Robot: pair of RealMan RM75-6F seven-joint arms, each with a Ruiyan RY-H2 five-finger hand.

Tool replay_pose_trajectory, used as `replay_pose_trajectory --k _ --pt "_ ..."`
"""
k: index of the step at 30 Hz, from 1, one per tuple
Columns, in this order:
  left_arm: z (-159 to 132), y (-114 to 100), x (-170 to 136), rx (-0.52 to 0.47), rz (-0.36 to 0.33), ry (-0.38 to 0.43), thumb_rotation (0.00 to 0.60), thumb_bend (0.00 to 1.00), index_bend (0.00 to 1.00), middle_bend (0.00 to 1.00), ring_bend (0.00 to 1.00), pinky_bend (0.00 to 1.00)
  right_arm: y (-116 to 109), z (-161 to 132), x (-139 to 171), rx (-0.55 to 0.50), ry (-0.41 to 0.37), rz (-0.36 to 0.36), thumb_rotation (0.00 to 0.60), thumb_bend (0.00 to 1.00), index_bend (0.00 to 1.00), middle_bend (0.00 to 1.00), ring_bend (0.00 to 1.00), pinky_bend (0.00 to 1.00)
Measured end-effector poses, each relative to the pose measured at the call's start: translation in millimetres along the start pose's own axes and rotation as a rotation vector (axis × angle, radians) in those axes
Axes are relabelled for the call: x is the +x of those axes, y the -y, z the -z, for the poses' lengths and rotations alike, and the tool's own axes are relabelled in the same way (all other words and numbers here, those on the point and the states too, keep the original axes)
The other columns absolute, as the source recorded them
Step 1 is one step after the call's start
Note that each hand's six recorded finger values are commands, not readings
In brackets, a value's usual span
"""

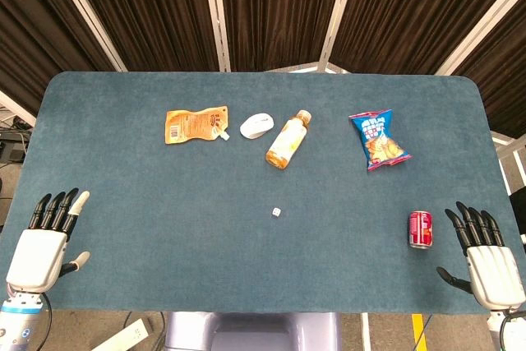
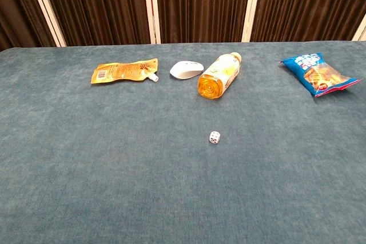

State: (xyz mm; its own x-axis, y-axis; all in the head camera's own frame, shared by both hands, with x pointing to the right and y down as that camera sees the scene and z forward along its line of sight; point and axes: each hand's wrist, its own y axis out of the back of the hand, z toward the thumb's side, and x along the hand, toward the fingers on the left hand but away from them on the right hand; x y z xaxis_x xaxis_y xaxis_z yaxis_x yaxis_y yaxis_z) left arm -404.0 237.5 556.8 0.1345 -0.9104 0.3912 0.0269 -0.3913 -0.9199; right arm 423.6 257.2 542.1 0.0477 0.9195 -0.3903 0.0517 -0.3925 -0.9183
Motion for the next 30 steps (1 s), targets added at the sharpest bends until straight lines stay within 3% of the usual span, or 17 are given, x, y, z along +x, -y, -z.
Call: replay_pose_trajectory --k 10,11,12,14,15,17,19,22,30 --pt "-1 1 2 -0.001 0.003 0.008 0.600 0.12 0.00 0.00 0.00 0.00 -1 -1 0 -0.005 0.001 0.003 0.600 0.00 0.06 0.00 0.00 0.00" --pt "-2 1 3 -0.001 0.001 0.014 0.600 0.12 0.00 0.00 0.00 0.03 -2 0 -1 -0.007 0.002 0.004 0.600 0.00 0.06 0.00 0.00 0.00" --pt "-4 1 5 -0.002 -0.001 0.020 0.600 0.13 0.00 0.03 0.04 0.09 -2 0 -1 -0.008 0.004 0.004 0.600 0.01 0.06 0.00 0.00 0.00" --pt "-8 0 8 0.002 -0.009 0.039 0.600 0.17 0.00 0.22 0.24 0.35 -2 1 -3 -0.011 0.009 0.003 0.600 0.00 0.06 0.00 0.00 0.00" --pt "-10 0 10 0.006 -0.015 0.049 0.600 0.22 0.00 0.38 0.42 0.50 -2 1 -3 -0.012 0.011 0.003 0.600 0.00 0.06 0.00 0.00 0.00" --pt "-14 -1 14 0.015 -0.025 0.068 0.600 0.32 0.00 0.62 0.64 0.66 -1 2 -5 -0.015 0.015 0.002 0.600 0.00 0.06 0.00 0.00 0.00" --pt "-19 0 19 0.017 -0.023 0.087 0.600 0.40 0.00 0.72 0.72 0.72 -1 3 -6 -0.016 0.020 0.000 0.600 0.00 0.06 0.00 0.00 0.00" --pt "-29 4 30 0.032 -0.003 0.124 0.600 0.49 0.00 0.79 0.80 0.76 0 6 -8 -0.018 0.031 -0.004 0.600 0.01 0.06 0.00 0.00 0.00" --pt "-80 18 61 0.067 0.106 0.268 0.600 0.61 0.00 0.80 0.82 0.77 0 16 -14 -0.038 0.067 -0.008 0.600 0.00 0.06 0.00 0.00 0.00"
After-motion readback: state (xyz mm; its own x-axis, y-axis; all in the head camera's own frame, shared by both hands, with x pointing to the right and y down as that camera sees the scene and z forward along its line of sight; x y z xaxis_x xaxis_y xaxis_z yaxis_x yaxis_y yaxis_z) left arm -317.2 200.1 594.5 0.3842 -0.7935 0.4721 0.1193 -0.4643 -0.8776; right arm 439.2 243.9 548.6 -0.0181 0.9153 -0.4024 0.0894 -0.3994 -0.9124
